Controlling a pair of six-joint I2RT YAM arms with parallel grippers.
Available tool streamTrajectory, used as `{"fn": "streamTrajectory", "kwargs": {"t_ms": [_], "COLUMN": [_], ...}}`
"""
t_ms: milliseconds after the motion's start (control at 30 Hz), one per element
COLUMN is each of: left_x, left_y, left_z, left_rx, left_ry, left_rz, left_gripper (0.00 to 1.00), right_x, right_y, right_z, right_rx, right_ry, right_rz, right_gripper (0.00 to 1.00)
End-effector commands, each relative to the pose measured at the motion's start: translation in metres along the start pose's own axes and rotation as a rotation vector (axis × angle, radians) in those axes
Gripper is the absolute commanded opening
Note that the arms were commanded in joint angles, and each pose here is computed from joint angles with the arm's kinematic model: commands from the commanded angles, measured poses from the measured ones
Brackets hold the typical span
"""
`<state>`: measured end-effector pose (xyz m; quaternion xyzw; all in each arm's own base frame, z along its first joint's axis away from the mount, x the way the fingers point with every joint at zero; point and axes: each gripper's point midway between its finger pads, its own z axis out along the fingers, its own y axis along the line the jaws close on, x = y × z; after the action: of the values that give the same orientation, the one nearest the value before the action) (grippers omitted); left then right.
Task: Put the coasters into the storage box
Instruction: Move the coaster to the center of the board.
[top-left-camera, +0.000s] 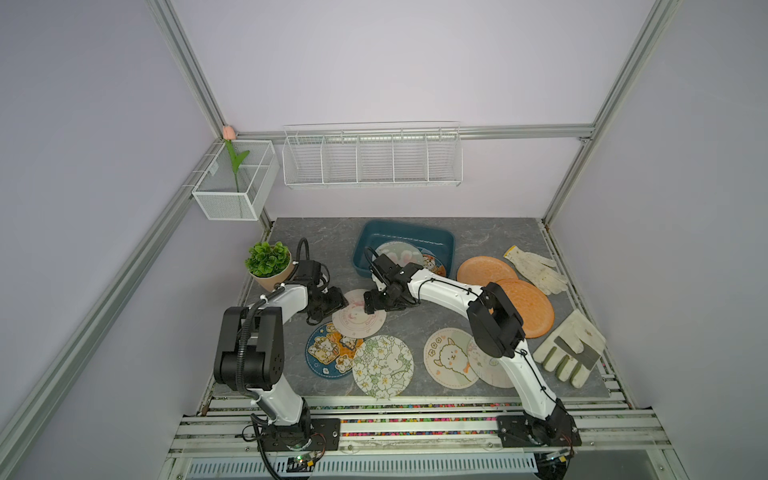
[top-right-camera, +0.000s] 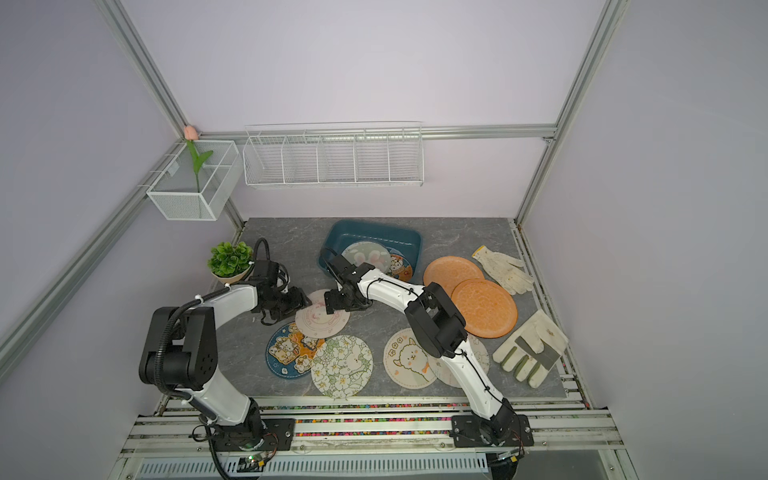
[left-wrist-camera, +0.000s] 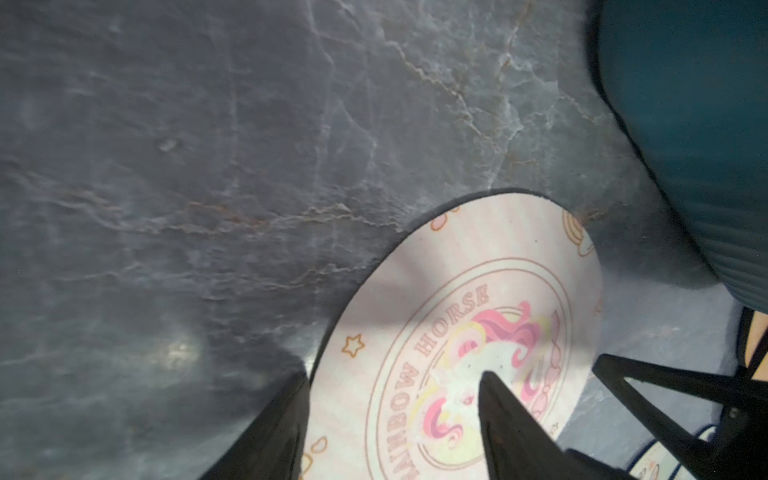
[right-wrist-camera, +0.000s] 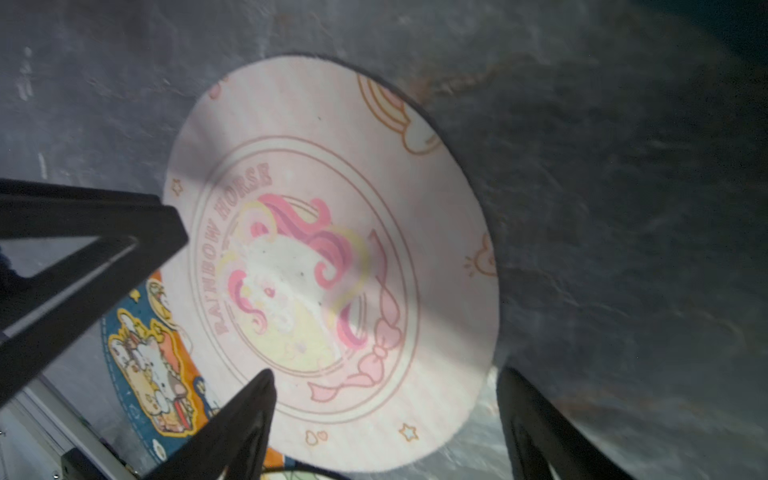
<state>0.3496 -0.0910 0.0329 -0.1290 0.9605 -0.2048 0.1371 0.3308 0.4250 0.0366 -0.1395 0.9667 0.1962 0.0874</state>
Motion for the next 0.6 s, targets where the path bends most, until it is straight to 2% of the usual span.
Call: {"fn": "streamTrajectory", "kwargs": {"t_ms": [0, 567], "left_x": [0.029, 0.036], "left_y": [0.005, 0.003], "left_z": [0.015, 0.021], "left_rx": [-0.013, -0.028], "left_ry": [0.107, 0.122], "left_rz": [-0.017, 0.013], "left_gripper": [0.64, 0.58], "right_x": [0.003, 0.014], "right_y": [-0.016, -0.008], "right_z": [-0.016, 0.001], "right_rx": [0.044, -0.034], "right_ry": [-0.011, 0.05], "right_rz": [0.051, 0.093], "right_gripper": [0.82, 0.68]}}
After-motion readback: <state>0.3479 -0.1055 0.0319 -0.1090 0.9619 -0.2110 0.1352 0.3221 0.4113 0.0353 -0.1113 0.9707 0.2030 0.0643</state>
